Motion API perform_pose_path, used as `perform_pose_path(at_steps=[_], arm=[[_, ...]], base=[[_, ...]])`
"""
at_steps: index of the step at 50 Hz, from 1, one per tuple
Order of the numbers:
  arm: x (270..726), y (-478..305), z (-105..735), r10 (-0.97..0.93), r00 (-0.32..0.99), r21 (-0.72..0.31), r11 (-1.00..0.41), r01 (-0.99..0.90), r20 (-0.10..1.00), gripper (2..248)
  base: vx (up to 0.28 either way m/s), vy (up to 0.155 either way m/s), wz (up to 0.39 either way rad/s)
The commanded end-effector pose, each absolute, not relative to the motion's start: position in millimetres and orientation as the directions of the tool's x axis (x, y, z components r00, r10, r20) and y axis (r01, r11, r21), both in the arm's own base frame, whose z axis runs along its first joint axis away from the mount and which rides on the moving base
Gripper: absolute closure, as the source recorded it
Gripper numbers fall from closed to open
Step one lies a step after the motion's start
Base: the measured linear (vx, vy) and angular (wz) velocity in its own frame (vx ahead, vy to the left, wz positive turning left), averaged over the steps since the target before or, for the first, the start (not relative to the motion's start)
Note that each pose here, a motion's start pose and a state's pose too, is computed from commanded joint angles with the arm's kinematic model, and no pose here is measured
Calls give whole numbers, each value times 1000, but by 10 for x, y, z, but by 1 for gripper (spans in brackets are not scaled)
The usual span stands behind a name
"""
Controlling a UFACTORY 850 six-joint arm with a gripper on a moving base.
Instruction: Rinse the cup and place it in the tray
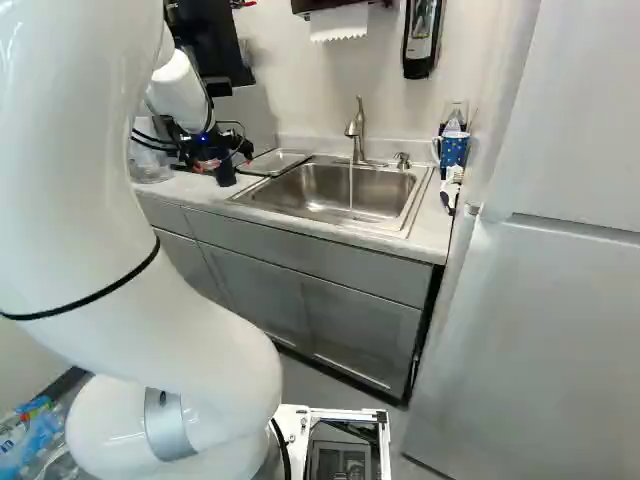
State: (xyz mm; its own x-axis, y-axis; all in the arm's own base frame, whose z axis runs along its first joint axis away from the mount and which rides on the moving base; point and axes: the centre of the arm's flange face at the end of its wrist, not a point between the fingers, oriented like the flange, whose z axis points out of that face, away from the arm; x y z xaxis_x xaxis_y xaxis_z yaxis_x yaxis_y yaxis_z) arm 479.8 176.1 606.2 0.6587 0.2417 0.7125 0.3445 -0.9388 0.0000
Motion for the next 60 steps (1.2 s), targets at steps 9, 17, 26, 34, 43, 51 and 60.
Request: perform_pose_path(at_steps=[9, 17, 26, 34, 43, 51, 60], arm=[[4829, 1772, 5981, 244, 664, 0, -939, 345, 707, 3], [4869, 1787, 5901, 243, 663, 0, -939, 345, 708, 3], [4925, 1808, 5821, 238, 648, 0, -939, 345, 724, 3], [4978, 1827, 5756, 231, 629, 0, -939, 345, 742, 3], [5037, 1852, 5685, 223, 606, 0, -939, 345, 764, 3], [5090, 1893, 5626, 216, 580, 0, -937, 349, 785, 3], [5150, 1964, 5563, 209, 548, 0, -934, 356, 810, 3]], base=[[0, 0, 0], [0, 0, 0], [0, 0, 0], [0, 0, 0], [0, 0, 0], [0, 0, 0], [0, 0, 0]])
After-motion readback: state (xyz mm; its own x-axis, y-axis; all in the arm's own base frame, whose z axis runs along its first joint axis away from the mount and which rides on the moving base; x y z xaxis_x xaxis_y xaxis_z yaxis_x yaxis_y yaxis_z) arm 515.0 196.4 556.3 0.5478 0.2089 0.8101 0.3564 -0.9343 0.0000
